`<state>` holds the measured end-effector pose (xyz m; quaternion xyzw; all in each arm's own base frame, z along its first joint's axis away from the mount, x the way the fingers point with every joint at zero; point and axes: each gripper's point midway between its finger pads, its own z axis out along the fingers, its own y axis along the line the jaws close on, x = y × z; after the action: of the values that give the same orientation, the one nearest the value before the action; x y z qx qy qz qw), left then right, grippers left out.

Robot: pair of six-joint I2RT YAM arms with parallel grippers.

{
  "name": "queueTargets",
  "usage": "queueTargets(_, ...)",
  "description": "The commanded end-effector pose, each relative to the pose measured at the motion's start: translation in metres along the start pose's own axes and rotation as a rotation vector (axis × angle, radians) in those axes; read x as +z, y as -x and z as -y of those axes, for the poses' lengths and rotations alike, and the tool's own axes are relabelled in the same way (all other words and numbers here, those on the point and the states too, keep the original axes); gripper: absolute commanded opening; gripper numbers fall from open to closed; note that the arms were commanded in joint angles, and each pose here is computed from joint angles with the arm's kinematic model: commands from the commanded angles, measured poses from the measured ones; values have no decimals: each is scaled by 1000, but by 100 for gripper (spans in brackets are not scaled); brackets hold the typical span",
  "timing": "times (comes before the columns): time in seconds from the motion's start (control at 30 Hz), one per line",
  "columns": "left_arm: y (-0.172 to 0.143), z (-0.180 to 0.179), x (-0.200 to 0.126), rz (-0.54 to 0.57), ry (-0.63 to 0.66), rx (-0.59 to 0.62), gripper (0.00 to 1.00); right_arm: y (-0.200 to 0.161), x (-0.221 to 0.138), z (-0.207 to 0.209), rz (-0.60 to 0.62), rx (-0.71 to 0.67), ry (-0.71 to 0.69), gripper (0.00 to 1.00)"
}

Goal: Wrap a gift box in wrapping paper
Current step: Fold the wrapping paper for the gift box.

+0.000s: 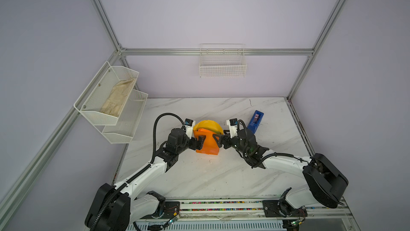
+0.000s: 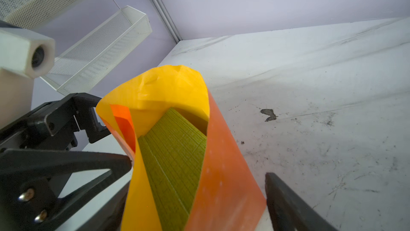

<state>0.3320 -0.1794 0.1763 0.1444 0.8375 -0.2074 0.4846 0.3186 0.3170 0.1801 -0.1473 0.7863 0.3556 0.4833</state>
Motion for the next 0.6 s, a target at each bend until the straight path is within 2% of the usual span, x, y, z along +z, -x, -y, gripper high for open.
queueTargets(0.0,38,6,-1,59,4,59,95,-14,8,11,-55,15,-58,85)
queueTargets(0.27,27,-6,17,-4,52,73,94,-25,13,15,-99,19,-75,84)
queueTargets(0.37,22,-6,23,-21,46,70,88,-17,11,10,-86,19,-68,84)
queueTargets(0.57,19,-8,28,-23,46,47,68,4,-2,4,-56,20,-77,85)
